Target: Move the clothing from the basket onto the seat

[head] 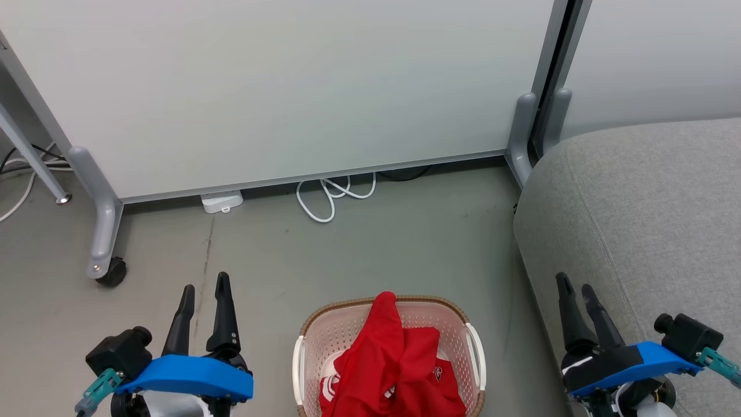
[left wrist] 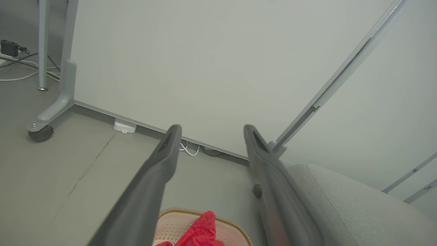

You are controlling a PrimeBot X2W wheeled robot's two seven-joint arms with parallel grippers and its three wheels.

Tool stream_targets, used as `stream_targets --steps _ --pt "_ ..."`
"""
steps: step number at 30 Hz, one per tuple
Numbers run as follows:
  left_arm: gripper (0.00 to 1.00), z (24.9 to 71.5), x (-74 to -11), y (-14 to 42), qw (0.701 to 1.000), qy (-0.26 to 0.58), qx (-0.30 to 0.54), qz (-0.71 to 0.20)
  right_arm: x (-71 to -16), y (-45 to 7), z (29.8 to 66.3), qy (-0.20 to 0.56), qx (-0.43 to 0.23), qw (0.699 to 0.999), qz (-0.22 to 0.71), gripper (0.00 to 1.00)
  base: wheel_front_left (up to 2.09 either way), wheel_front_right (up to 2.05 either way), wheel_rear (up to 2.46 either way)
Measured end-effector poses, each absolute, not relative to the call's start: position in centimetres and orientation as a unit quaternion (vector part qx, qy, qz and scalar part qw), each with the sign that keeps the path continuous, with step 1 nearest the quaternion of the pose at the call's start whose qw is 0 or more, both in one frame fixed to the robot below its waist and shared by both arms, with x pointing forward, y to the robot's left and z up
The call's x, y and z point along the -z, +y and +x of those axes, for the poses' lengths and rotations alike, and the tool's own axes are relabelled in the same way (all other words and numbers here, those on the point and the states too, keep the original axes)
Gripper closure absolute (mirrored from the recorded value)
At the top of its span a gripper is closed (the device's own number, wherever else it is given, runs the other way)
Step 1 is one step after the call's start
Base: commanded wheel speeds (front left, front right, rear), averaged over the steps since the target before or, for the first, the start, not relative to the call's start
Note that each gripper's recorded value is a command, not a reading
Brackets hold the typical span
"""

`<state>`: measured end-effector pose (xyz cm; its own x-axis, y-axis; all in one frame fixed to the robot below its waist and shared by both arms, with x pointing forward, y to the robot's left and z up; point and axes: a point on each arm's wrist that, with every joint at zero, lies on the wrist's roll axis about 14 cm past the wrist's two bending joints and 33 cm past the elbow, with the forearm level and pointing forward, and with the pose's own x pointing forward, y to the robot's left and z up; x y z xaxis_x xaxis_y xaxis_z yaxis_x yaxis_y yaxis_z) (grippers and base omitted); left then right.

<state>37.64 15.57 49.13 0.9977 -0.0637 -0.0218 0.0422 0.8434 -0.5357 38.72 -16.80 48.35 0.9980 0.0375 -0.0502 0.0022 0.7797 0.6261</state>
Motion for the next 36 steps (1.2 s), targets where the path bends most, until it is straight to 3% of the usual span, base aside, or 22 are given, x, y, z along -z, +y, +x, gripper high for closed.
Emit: stream_targets --steps 36 --pt "0.0 37.4 -49.4 13.7 0.987 -0.002 0.066 -0.148 -48.8 -16.2 39.0 0.018 -0.037 0.982 0.186 0.0 0.0 0.0 0.0"
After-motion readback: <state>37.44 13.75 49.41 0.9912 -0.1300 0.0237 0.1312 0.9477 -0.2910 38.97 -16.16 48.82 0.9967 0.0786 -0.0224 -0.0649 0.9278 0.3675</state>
